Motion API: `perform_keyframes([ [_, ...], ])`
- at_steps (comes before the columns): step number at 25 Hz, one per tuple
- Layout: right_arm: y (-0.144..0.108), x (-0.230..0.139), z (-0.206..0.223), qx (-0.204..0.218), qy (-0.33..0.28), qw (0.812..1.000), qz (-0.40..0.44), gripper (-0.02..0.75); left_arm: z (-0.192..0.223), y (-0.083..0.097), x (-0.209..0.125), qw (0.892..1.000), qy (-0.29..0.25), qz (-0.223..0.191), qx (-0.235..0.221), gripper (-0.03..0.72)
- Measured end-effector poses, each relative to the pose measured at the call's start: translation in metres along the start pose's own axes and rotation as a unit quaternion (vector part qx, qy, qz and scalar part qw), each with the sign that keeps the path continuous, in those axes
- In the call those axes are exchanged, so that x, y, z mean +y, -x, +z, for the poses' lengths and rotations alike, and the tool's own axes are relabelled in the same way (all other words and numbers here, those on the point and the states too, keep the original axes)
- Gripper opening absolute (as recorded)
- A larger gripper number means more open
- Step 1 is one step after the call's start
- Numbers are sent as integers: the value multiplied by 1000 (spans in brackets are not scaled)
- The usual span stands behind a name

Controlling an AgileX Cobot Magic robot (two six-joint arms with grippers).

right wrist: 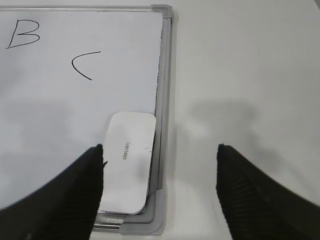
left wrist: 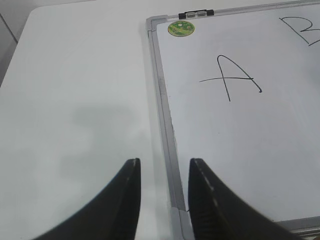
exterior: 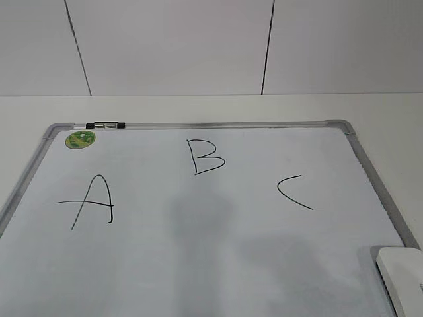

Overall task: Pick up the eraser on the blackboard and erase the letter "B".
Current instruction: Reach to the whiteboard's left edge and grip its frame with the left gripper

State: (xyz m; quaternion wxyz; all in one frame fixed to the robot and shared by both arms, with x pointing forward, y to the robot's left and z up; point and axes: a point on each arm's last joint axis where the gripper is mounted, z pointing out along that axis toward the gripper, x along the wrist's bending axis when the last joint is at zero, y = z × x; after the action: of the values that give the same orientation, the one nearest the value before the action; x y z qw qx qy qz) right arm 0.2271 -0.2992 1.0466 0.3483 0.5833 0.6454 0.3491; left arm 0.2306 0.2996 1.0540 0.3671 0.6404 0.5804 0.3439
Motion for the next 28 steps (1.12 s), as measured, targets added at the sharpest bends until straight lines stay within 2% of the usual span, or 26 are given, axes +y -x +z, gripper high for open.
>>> perform_keyframes([
  [20, 0, 1, 1, 0, -6, 1000, 0, 547, 0, 0, 0, 1000, 0, 0, 0, 244],
  [24, -3, 10, 13, 22, -46, 999, 10, 547, 0, 0, 0, 1000, 0, 0, -1, 244],
  [28, -10, 19, 27, 64, -94, 993, 39, 547, 1, 0, 1, 1000, -2, 0, 0, 244],
])
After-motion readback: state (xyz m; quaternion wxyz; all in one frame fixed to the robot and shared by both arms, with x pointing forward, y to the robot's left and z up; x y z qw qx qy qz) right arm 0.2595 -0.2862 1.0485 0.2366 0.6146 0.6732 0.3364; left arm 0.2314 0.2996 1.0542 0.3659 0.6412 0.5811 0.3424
